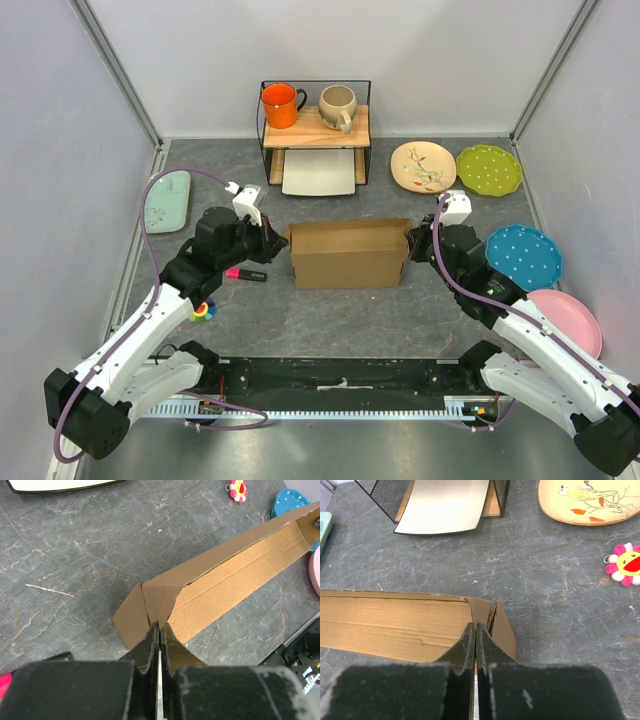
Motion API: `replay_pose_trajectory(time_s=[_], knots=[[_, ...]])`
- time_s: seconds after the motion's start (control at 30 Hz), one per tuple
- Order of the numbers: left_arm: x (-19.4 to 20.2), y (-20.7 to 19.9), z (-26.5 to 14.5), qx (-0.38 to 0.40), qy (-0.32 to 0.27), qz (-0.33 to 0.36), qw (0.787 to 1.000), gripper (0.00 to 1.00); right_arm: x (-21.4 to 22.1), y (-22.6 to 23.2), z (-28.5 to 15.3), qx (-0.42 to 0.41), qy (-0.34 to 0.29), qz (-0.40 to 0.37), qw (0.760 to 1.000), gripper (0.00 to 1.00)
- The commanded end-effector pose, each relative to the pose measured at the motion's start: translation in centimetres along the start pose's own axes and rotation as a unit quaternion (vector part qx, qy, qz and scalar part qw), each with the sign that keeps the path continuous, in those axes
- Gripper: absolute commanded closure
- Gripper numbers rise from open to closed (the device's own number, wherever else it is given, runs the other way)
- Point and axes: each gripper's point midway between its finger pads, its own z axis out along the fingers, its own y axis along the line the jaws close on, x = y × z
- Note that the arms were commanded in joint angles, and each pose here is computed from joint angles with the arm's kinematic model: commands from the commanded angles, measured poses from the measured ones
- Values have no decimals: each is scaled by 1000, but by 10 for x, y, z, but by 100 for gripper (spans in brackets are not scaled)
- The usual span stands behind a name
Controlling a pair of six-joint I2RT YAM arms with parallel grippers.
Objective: Fold the paper box
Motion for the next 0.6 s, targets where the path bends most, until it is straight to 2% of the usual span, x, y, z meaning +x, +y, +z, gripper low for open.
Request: replay_pose_trajectory(time_s=[0.0,0.33,0.57], knots=[[-25,-15,-6,23,-38,-17,999,98,51,-14,-3,23,94,-22,995,100],[-33,-25,-1,43,-74,-112,990,98,55,-11,-5,18,97,-22,995,100],[-29,-18,1,32,-85,-128,988,98,55,-11,-6,16,95,-22,995,100]])
